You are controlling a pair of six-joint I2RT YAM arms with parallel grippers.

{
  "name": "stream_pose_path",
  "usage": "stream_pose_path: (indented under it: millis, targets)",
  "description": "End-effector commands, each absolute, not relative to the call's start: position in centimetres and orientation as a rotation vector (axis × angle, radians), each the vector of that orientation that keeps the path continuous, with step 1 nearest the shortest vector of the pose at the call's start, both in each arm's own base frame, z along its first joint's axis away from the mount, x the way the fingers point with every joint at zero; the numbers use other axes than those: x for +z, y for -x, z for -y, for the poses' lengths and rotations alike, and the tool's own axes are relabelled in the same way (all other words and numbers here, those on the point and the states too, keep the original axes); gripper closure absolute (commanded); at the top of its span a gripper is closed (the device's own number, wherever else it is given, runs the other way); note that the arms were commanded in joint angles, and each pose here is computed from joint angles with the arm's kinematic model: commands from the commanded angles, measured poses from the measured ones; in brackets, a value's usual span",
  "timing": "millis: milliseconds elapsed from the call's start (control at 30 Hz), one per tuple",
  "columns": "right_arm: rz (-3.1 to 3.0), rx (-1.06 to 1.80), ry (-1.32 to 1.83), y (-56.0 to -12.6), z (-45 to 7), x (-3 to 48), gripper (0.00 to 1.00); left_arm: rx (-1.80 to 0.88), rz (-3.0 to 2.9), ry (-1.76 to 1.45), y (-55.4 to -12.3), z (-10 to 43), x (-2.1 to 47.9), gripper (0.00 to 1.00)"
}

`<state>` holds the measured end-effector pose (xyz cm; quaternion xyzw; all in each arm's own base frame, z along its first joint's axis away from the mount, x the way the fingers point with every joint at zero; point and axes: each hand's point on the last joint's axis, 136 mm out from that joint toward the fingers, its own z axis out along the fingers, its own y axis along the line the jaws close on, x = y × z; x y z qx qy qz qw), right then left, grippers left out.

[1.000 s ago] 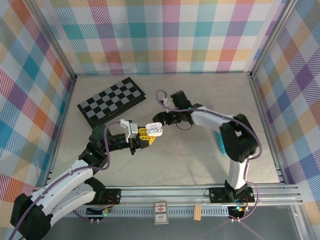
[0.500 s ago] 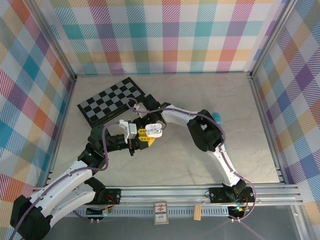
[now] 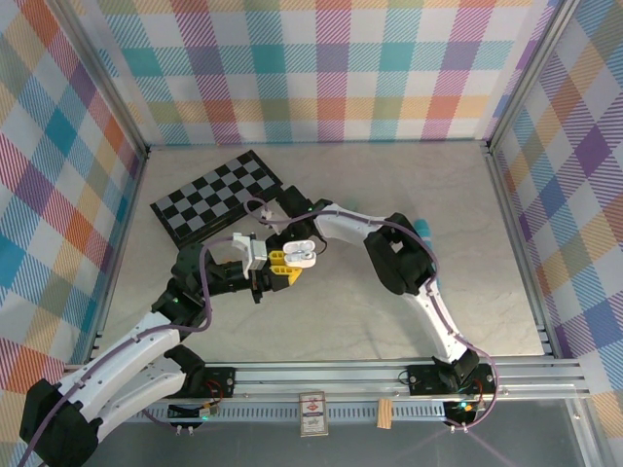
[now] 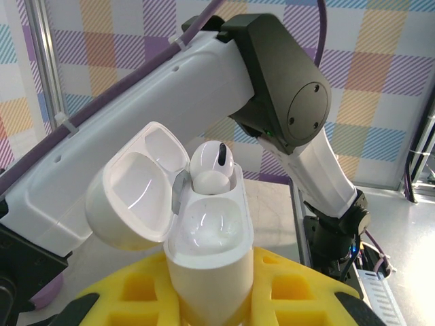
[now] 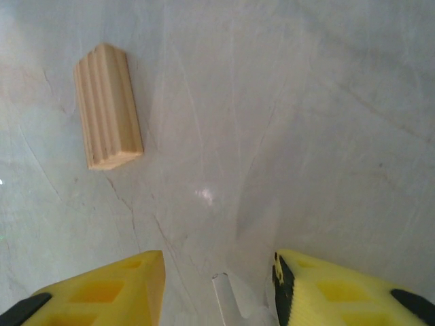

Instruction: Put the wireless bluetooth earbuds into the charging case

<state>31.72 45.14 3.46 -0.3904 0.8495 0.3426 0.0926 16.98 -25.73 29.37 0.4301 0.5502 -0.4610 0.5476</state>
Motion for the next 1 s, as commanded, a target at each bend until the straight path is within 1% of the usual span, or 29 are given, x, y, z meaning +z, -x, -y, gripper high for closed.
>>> stream_pose_path:
  millis: [0,233,400,567,700,800,967]
  targets:
    - [-2.610,0.922,1.238,-29.1,-43.0,3.1,0.57,-1.103,-1.250,-1.031,-16.7,25.7,30.6,0.94]
    - [-2.650,0.826,1.215,-27.7,-40.2,3.2,0.59,-1.091,-1.240,-1.045,-16.5,25.7,30.5,0.94]
    - [-2.708,0.706,1.164,-26.4,-36.8,2.2,0.61,-1.099,-1.231,-1.057,-16.3,25.7,30.6,0.94]
    - [-2.751,0.693,1.068,-24.9,-33.6,2.4,0.60,-1.101,-1.231,-1.060,-16.5,25.9,30.4,0.94]
    - [-2.781,0.668,0.986,-23.8,-31.3,3.0,0.58,-1.104,-1.231,-1.062,-16.6,26.1,30.3,0.94]
    - [-2.754,0.706,0.945,-23.3,-31.0,4.4,0.54,-1.106,-1.234,-1.066,-16.7,26.2,30.1,0.94]
    - [-2.733,0.707,0.879,-24.0,-31.0,5.3,0.52,-1.111,-1.233,-1.064,-16.9,26.3,30.0,0.94]
